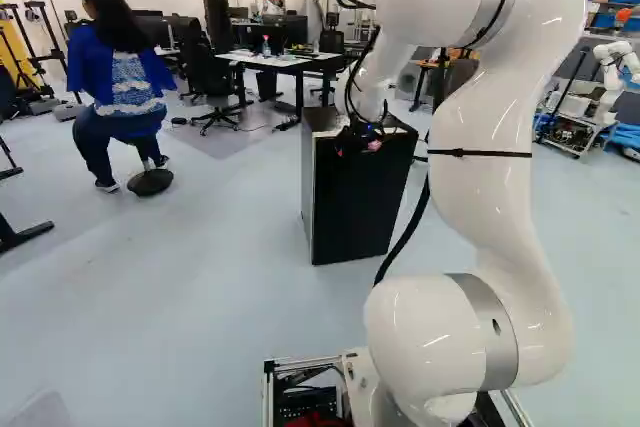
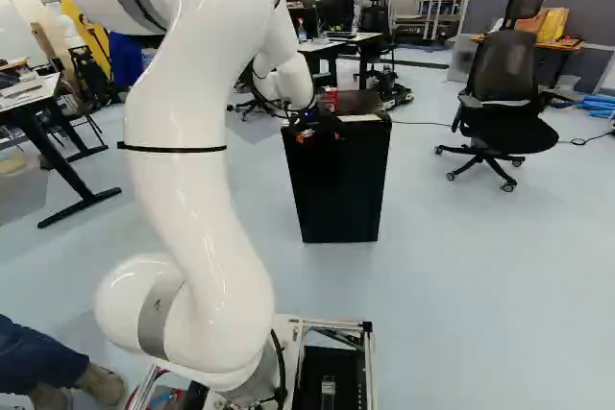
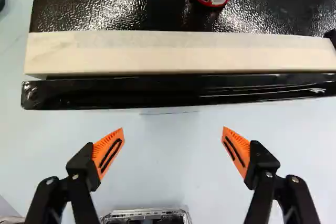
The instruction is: Grab a drink from the fridge
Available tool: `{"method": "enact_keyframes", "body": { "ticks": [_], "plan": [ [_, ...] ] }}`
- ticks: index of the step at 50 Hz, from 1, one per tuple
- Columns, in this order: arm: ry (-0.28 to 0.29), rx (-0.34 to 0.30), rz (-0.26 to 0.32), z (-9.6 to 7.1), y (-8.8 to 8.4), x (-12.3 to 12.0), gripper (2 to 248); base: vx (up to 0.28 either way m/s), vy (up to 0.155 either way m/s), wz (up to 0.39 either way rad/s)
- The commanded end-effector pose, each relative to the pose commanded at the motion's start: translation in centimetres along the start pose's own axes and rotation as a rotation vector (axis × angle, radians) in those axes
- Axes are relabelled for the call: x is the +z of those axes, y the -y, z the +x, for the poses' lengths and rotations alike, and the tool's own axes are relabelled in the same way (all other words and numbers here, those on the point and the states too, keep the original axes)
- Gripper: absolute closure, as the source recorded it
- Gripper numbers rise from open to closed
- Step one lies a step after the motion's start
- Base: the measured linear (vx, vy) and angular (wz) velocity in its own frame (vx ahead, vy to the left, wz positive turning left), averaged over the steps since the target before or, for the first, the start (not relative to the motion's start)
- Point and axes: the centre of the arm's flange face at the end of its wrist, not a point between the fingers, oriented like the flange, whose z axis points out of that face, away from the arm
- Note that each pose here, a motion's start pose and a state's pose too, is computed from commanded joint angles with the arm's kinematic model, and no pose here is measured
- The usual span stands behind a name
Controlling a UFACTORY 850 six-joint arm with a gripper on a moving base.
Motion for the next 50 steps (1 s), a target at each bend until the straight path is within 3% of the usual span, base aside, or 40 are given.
{"method": "enact_keyframes", "body": {
  "ticks": [9, 17, 35, 50],
  "plan": [
    [0.001, 0.031, 0.011, -1.3, 0.4, -0.9, 3, 0.0, 0.0, 0.0],
    [-0.037, 0.063, 0.023, -2.1, 0.7, -1.6, 3, 0.0, 0.0, 0.0],
    [-0.198, 0.121, 0.048, -3.2, 1.8, -3.5, 3, 0.0, 0.0, 0.0],
    [-0.352, 0.141, 0.056, -2.6, 2.1, -4.4, 3, 0.0, 0.0, 0.0]
  ]
}}
